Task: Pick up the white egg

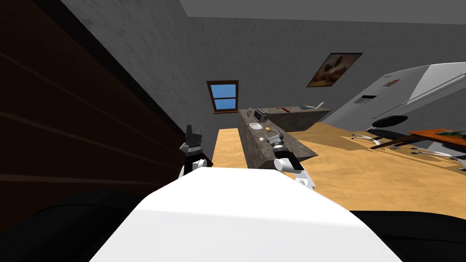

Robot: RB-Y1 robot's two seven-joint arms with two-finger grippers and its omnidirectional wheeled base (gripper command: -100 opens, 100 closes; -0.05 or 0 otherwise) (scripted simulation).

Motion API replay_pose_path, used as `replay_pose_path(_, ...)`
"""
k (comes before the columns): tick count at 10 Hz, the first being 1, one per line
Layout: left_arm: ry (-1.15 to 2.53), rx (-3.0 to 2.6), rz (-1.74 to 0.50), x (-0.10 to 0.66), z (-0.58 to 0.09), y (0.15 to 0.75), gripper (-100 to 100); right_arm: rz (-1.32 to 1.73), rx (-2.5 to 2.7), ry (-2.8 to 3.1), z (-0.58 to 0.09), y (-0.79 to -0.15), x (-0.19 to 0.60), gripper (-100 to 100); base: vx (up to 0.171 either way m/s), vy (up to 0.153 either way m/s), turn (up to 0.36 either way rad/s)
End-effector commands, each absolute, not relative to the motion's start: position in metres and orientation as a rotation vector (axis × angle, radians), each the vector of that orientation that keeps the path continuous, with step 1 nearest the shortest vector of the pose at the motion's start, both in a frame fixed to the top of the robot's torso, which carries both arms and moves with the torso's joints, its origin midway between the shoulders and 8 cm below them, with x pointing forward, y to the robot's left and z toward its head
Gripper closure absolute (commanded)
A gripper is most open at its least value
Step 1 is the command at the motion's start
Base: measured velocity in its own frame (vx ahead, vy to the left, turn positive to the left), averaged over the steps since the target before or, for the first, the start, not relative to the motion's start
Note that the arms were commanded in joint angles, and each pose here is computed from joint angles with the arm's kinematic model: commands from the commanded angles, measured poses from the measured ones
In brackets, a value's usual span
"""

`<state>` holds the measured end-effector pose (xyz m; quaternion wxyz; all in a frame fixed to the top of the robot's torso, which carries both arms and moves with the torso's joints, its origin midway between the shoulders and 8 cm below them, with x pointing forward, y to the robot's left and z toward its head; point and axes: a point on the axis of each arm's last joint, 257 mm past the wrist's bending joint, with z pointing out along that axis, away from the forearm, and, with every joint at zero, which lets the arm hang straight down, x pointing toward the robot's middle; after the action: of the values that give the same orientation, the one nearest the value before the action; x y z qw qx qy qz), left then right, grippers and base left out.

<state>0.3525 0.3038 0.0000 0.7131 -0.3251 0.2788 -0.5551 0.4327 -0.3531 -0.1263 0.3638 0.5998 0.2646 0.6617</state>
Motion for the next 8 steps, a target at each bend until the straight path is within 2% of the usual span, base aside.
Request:
replay_pose_path(1,0.618,-0.721,-1.23,0.353,0.0,0.304,0,1.724,1.634,0.657,-0.138,-0.359,0.438,-100,0.048,0.017,-0.035)
replay_pose_path(8,0.618,-0.721,-1.23,0.353,0.0,0.304,0,1.796,1.93,0.524,-0.169,-0.374,0.45,-100,0.038,0.009,-0.031)
